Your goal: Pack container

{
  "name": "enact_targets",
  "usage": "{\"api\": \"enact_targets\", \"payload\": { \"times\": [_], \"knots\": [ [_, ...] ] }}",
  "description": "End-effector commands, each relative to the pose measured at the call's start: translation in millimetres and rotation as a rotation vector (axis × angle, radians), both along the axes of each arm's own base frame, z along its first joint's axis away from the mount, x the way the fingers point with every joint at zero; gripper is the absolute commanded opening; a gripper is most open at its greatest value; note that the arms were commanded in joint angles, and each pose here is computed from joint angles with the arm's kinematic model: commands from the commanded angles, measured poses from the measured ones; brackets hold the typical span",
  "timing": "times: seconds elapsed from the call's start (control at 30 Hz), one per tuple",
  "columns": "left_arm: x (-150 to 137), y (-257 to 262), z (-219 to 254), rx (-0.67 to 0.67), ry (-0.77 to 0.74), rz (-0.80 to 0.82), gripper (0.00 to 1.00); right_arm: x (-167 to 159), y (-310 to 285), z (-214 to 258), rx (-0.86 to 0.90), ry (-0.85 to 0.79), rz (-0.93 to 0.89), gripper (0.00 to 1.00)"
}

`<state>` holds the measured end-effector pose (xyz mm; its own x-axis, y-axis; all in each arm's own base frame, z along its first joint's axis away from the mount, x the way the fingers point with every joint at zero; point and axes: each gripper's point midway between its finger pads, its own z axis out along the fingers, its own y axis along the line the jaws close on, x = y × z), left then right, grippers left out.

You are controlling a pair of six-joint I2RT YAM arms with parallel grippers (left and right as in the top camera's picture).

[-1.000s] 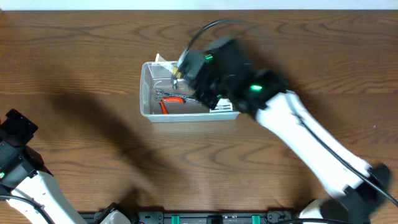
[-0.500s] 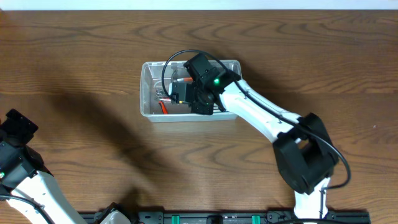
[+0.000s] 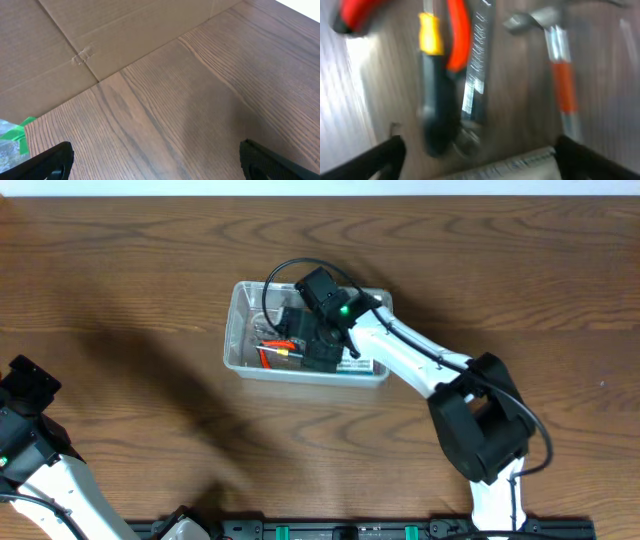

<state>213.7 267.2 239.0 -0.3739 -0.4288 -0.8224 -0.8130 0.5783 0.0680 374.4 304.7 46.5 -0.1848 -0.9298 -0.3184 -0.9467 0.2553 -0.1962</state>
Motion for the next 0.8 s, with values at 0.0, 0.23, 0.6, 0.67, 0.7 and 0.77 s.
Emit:
{"api": "enact_targets", "payload": {
  "times": [0.0, 0.23, 0.6, 0.67, 0.7, 0.77],
  "knots": [
    [-1, 4, 13, 0.025, -0.015, 0.016, 0.98, 24, -10, 109, 0.109, -0.192, -0.168, 0.99],
    [-1, 4, 13, 0.025, -0.015, 0.016, 0.98, 24, -84, 265, 0.250, -0.505, -0.445, 0.99],
    [4, 13, -16, -0.039, 0.044, 0.022, 0.98, -55, -119, 384, 0.516, -0.657, -0.402, 0.99],
    [6, 16, -27, -0.063, 0.067, 0.022, 0.98, -75, -112, 389, 0.563, -0.619, -0.335, 0.99],
    [7, 17, -32, -0.074, 0.076, 0.022, 0.98, -84, -107, 391, 0.588, -0.598, -0.299, 0.99],
    [9, 19, -43, -0.098, 0.099, 0.022, 0.98, -101, -100, 390, 0.620, -0.545, -0.236, 0.99]
  ]
}}
